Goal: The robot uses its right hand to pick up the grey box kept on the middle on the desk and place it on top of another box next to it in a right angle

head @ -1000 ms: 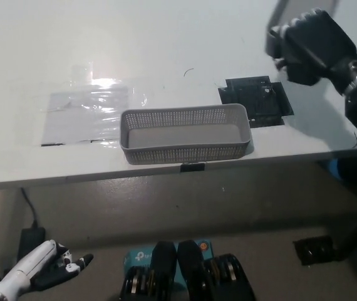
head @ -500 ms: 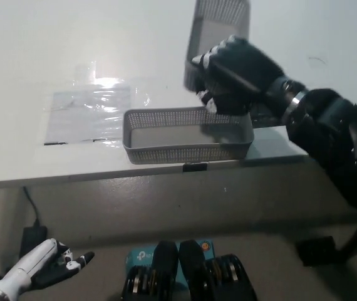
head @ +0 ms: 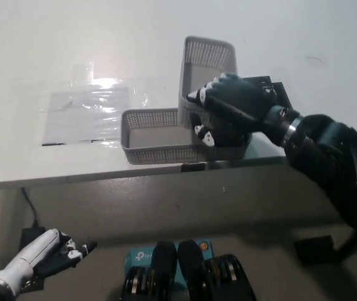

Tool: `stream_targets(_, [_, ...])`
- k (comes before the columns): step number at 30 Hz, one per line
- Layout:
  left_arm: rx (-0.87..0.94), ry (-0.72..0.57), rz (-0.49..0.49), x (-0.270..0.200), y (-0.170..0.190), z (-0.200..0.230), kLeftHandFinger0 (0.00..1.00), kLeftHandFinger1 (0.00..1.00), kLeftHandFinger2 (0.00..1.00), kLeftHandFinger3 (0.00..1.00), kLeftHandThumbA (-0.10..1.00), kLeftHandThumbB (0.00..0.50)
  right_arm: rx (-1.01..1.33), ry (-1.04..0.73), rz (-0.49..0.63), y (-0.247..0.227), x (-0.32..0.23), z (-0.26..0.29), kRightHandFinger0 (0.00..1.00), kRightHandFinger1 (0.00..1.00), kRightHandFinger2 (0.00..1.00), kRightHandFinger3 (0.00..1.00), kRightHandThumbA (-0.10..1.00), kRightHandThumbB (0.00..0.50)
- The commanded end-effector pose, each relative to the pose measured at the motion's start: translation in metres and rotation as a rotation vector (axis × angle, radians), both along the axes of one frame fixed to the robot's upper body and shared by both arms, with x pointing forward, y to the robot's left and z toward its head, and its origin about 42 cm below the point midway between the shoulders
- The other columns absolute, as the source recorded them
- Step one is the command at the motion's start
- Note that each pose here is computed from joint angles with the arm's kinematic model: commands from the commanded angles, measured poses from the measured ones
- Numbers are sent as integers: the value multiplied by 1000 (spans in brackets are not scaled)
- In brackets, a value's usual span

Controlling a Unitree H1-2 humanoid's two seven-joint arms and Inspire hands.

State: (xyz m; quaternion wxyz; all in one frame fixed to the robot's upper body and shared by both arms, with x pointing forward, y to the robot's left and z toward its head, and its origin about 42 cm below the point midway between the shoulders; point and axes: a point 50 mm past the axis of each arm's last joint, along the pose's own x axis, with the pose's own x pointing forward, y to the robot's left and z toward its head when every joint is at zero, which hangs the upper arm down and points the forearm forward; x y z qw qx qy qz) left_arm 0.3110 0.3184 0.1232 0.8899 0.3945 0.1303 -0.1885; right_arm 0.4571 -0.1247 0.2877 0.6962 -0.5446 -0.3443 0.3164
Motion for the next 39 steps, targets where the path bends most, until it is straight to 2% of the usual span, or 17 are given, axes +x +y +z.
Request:
stream_targets(1, [33,-30,-33,7,4,13,71,0,61,213,801,167,44,-11,74,12,-4,6,0,27,364,285,-100,258])
stream_targets(6, [35,-34,-44,8,2,16,12,0,48,209,766,154,73,27,77,20,-7,-16,0,81,414,339,-100,249])
stream_targets(11, [38,-34,-62,12,-1,16,19,0,43,197,808,183,71,28,70,23,-10,-25,0,40,377,306,-100,257])
stream_targets(21, [23,-15,-69,10,-2,13,0,0,63,200,782,172,50,-21,49,17,-4,-37,0,6,335,294,-100,278])
stream_targets(24, [31,-20,-70,9,-2,12,2,0,50,191,773,173,-17,-13,33,9,1,-42,0,122,497,437,-100,189])
stream_targets(25, [32,-22,-71,9,-2,12,4,0,49,189,774,174,-35,-14,31,8,2,-43,0,151,525,445,-100,148])
stream_targets(26, [33,-24,-71,9,-2,12,1,0,37,183,767,167,-69,-25,28,6,2,-45,0,182,563,457,-100,148])
stream_targets(28, [32,-21,-69,9,-2,12,2,13,54,181,773,174,-112,-34,29,4,2,-47,0,208,598,438,-100,87])
stream_targets(30, [52,-28,-75,8,-1,12,0,0,34,190,786,171,-147,-7,16,3,2,-52,0,147,545,379,-100,0])
stream_targets(32, [41,-27,-76,8,-1,12,0,0,34,182,782,173,-162,10,19,2,1,-52,0,76,480,460,-100,0])
stream_targets(33, [32,-22,-71,8,-1,13,0,0,19,171,763,170,-194,20,13,2,0,-50,61,164,531,661,-100,31])
stream_targets(34, [30,-18,-70,9,-1,13,0,0,21,168,760,169,-216,14,9,1,-1,-48,146,294,580,831,-47,24])
stream_targets(35, [37,-13,-68,9,-1,13,15,0,32,195,787,179,-233,4,4,1,-1,-47,273,387,583,960,92,42])
stream_targets(36, [45,-10,-66,9,-2,13,18,0,33,202,788,167,-260,-19,-4,1,-1,-45,372,468,576,1000,201,73])
stream_targets(37, [41,-10,-70,6,-2,11,20,0,31,199,777,151,-278,-38,-3,2,-3,-47,463,586,678,1000,258,118])
stream_targets(38, [36,-14,-75,6,-1,11,26,0,29,194,767,150,-292,-43,-10,2,-3,-46,532,634,678,1000,284,109])
stream_targets(39, [49,-21,-76,6,-1,11,46,12,47,190,777,163,-302,-51,-11,2,-4,-44,666,816,843,1000,350,124])
